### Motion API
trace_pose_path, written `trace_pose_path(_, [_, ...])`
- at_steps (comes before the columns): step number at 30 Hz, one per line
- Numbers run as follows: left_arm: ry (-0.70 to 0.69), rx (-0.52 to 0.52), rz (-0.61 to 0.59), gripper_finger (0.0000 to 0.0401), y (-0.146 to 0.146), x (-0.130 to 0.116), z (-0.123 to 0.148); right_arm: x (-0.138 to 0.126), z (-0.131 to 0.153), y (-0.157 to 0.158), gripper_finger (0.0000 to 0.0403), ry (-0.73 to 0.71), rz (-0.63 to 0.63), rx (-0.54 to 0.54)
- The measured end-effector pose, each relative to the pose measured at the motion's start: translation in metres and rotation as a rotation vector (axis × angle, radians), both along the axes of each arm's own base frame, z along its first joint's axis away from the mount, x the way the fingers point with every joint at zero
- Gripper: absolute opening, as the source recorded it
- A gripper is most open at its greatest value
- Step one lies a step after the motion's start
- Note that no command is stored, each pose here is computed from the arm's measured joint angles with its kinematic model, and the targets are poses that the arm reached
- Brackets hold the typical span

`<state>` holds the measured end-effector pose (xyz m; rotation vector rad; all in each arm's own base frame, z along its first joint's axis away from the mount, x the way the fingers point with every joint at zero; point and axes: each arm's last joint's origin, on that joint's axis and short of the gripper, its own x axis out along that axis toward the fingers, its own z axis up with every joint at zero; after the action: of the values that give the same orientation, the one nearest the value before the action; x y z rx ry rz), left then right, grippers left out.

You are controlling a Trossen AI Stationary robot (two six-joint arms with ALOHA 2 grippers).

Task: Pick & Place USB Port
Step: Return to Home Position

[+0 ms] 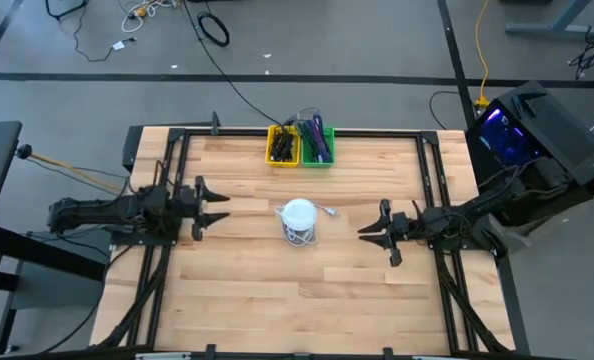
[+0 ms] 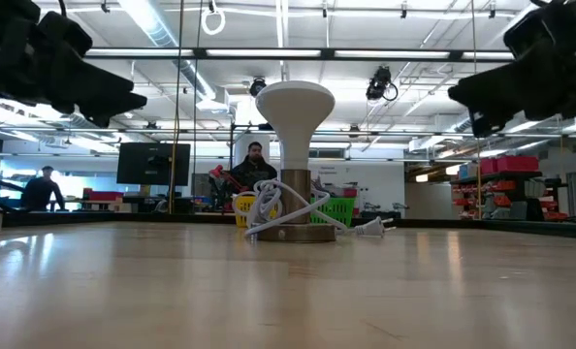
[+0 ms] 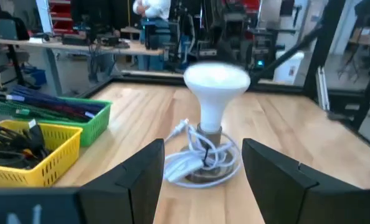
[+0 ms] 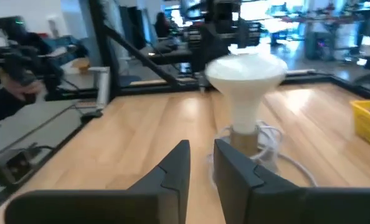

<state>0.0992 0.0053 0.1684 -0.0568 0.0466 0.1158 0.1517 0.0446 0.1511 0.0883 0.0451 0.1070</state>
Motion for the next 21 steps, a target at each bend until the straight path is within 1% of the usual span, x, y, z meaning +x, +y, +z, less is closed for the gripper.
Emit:
trace_pose_path(4, [0.021, 0.066, -0.006, 0.0220, -0.0001, 0.0006, -0.0011, 0.0003, -0.0047, -0.0024, 0.0075, 0.045, -0.084, 0.007])
trace_pose_path(5, [0.026, 0.062, 0.001, 0.0220, 0.0001, 0.0009, -0.0016, 0.0003, -0.0046, -0.0030, 0.0075, 0.044, -0.106, 0.023])
trace_pose_path(7, [0.022, 0.014, 0.018, 0.0220, 0.0006, 0.0010, -0.0018, 0.0003, -0.0048, -0.0037, 0.0075, 0.047, -0.134, 0.072])
trace_pose_path(10, [0.015, -0.016, 0.016, 0.0220, 0.0005, 0.0010, -0.0015, 0.0003, -0.0048, -0.0039, 0.0075, 0.049, -0.142, 0.115])
trace_pose_path(21, [-0.001, -0.009, 0.005, 0.0220, 0.0002, 0.0012, -0.0007, 0.0003, -0.0050, -0.0039, 0.0075, 0.051, -0.143, 0.119])
